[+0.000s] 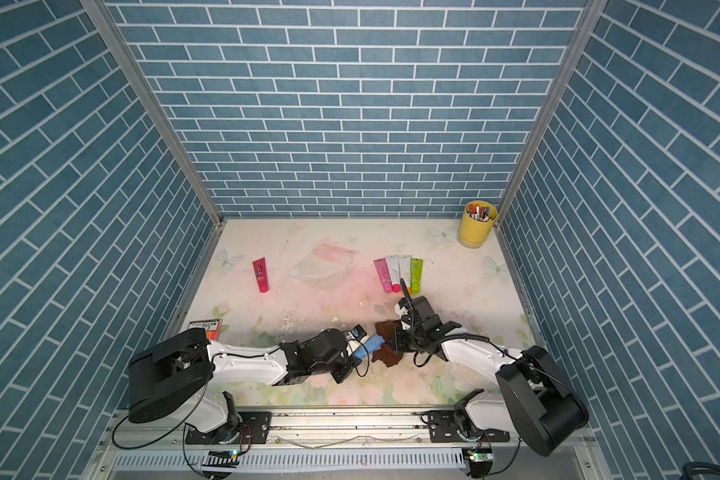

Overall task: Wipe the surface of the toothpaste tube
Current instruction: Wipe the dirt from the toothpaste tube.

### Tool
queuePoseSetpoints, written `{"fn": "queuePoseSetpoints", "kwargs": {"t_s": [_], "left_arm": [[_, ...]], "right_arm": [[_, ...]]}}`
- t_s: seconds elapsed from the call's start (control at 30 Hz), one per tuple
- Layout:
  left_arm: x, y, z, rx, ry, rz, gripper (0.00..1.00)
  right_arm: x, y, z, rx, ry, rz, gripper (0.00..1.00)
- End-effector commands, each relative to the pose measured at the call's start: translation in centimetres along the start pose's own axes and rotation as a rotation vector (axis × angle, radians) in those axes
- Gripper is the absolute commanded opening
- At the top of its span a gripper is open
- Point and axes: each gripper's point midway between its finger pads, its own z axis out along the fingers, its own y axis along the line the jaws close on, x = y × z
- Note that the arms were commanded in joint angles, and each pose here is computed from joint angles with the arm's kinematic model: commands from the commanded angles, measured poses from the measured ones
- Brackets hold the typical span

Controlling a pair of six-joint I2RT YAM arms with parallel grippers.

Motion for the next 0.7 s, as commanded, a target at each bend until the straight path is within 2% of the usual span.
{"fn": "queuePoseSetpoints", "kwargs": {"t_s": [0.0, 0.17, 0.4, 0.5, 0.67], "left_arm": [[-0.5, -0.1, -0.4, 0.000, -0.019, 0.002, 0.00], [-0.4, -0.2, -0.1, 0.005, -0.009, 0.006, 0.00], [-0.4, -0.3, 0.0, 0.010, -0.008, 0.006, 0.00], [-0.4, -0.3, 0.0, 0.009, -0.008, 0.006, 0.00], [-0.6, -0.2, -0.2, 0.006, -0.018, 0.004, 0.00]], "right_arm": [[0.2, -2.2, -1.0, 0.110, -0.012, 0.041, 0.00], [0.0, 3.6, -1.7, -0.141, 0.006, -0.057, 0.00], [2.1, 11.0, -1.5, -0.334, 0.093, -0.215, 0.00], [2.7, 11.0, -0.1, -0.316, 0.135, -0.218, 0.00], [3.9, 7.7, 2.2, -0.185, 0.197, -0.182, 0.00]]}}
